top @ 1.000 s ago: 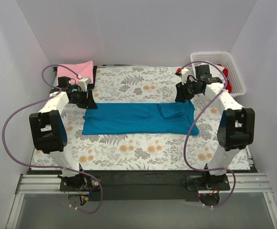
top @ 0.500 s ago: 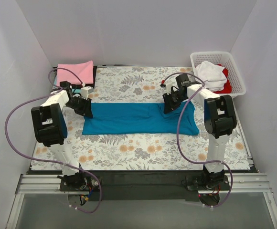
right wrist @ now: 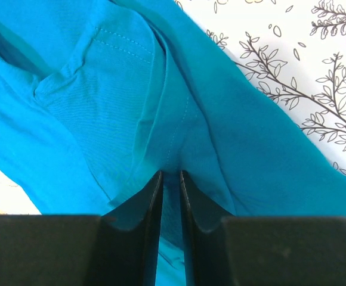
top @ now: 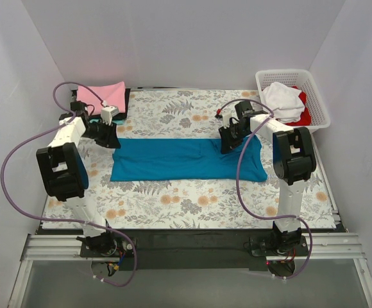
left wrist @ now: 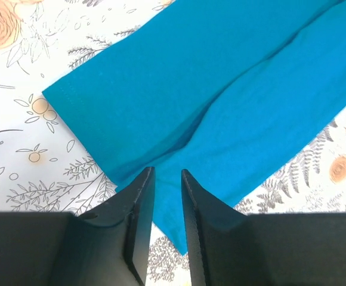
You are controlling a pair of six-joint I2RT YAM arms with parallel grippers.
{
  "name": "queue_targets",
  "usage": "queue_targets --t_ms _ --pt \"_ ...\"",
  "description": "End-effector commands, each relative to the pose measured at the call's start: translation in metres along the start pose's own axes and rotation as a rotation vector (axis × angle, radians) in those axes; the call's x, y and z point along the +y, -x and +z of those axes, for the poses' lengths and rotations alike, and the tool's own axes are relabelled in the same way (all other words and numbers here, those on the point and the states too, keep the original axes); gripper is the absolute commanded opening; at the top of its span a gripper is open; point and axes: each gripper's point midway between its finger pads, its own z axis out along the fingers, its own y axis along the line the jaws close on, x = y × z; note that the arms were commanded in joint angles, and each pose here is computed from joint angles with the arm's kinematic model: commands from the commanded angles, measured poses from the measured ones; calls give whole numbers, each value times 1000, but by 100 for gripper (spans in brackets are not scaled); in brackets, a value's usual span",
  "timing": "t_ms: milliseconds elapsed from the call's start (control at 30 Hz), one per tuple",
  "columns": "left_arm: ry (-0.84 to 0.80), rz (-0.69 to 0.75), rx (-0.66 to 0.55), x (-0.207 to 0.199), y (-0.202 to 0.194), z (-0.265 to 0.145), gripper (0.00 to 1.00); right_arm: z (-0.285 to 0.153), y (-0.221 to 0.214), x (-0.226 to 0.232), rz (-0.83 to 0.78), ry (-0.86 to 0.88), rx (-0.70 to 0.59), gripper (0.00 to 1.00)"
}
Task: Fold and stack the t-shirts
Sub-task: Fold the tshirt
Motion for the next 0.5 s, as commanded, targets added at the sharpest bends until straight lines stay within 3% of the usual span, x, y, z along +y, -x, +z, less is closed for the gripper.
queue_targets --t_ms 0,133,467 --pt "-77 62 -28 -24 14 -25 22 6 -7 -14 -13 -68 15 24" --pt "-108 29 46 -20 -9 -12 15 6 -3 -20 -33 -98 16 24" --pt "-118 -38 110 4 -24 18 11 13 4 -29 -129 -188 59 23"
